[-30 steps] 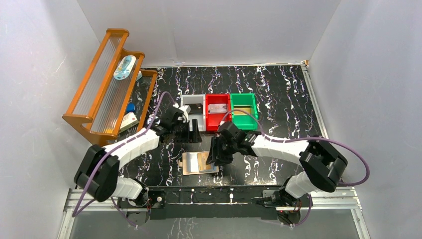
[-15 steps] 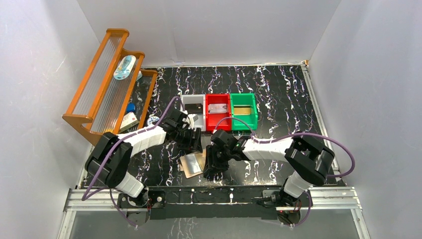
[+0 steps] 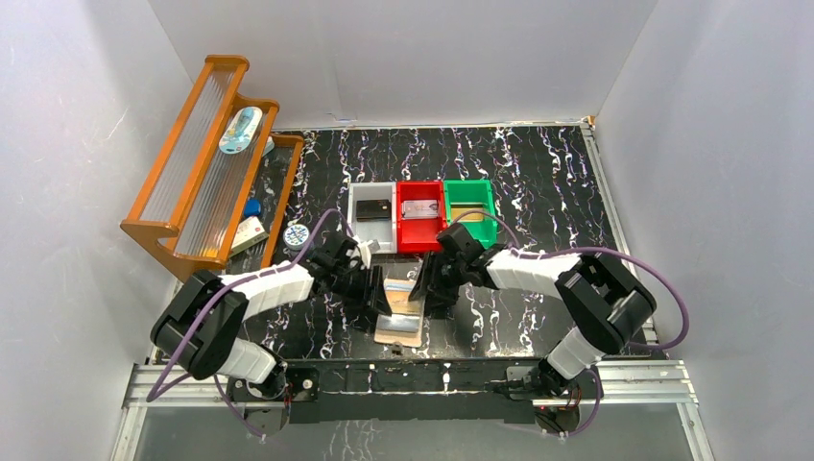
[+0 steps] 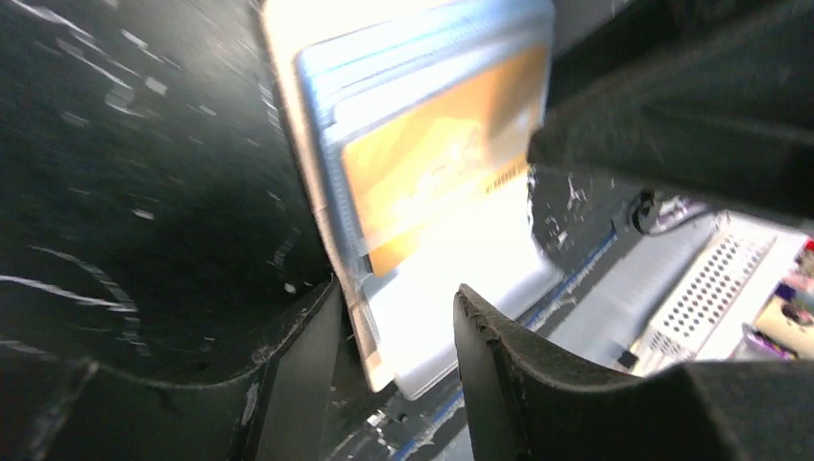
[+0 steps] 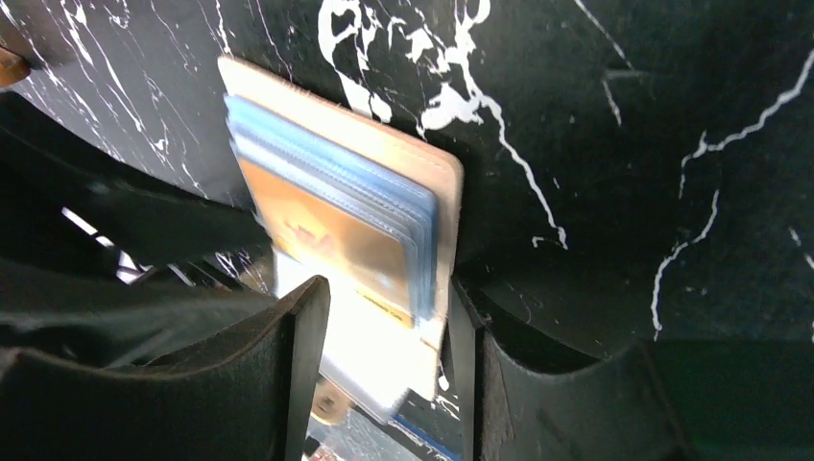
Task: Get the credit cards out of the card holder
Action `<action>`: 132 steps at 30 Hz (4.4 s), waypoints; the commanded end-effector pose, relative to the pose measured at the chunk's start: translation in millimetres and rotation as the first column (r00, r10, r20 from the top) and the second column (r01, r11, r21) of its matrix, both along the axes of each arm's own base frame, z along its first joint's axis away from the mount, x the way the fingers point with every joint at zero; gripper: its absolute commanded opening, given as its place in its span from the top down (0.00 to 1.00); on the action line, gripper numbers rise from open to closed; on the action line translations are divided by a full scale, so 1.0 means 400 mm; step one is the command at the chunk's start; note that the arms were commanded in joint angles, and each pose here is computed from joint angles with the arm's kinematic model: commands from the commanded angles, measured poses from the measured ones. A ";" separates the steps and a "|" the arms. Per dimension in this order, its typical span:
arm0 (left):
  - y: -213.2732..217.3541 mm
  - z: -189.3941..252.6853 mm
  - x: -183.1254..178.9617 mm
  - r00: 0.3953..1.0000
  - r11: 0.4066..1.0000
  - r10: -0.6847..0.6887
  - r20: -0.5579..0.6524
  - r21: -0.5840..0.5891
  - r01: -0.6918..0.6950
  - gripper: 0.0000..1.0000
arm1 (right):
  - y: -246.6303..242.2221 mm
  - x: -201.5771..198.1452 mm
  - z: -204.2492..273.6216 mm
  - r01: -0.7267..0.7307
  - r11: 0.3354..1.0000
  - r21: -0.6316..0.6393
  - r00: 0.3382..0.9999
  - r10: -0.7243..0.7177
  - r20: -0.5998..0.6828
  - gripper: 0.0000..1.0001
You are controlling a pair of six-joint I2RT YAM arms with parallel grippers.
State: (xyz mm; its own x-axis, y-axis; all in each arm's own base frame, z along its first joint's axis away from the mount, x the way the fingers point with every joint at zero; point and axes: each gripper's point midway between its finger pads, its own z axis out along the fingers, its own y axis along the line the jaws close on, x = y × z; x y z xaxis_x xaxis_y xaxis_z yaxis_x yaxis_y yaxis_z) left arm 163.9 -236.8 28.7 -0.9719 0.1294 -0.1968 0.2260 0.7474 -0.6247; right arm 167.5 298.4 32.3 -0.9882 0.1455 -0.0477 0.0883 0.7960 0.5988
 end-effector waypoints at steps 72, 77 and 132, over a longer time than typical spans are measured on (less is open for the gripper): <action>0.012 -0.096 -0.037 0.996 0.935 -0.089 0.016 0.346 0.079 0.90 | -0.027 -0.015 0.007 0.086 0.969 0.233 0.988 -0.113 0.102 0.88; 0.026 -0.110 -0.041 0.996 0.926 -0.086 0.011 0.370 0.075 0.91 | -0.054 -0.016 -0.001 0.062 0.975 0.214 0.991 -0.086 0.101 0.88; -0.076 -0.070 -0.038 0.994 0.971 -0.110 -0.002 0.212 0.108 0.88 | -0.007 0.009 -0.015 0.115 0.951 0.286 0.987 -0.142 0.078 0.68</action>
State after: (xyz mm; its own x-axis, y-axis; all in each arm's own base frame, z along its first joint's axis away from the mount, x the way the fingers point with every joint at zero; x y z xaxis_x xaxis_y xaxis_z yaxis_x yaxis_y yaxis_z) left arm 167.3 -297.3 28.3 -0.9357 0.2553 -0.2436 0.3500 0.7590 -0.5490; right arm 159.6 285.5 26.5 -0.9595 0.2815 -0.0077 0.1651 0.5842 0.7946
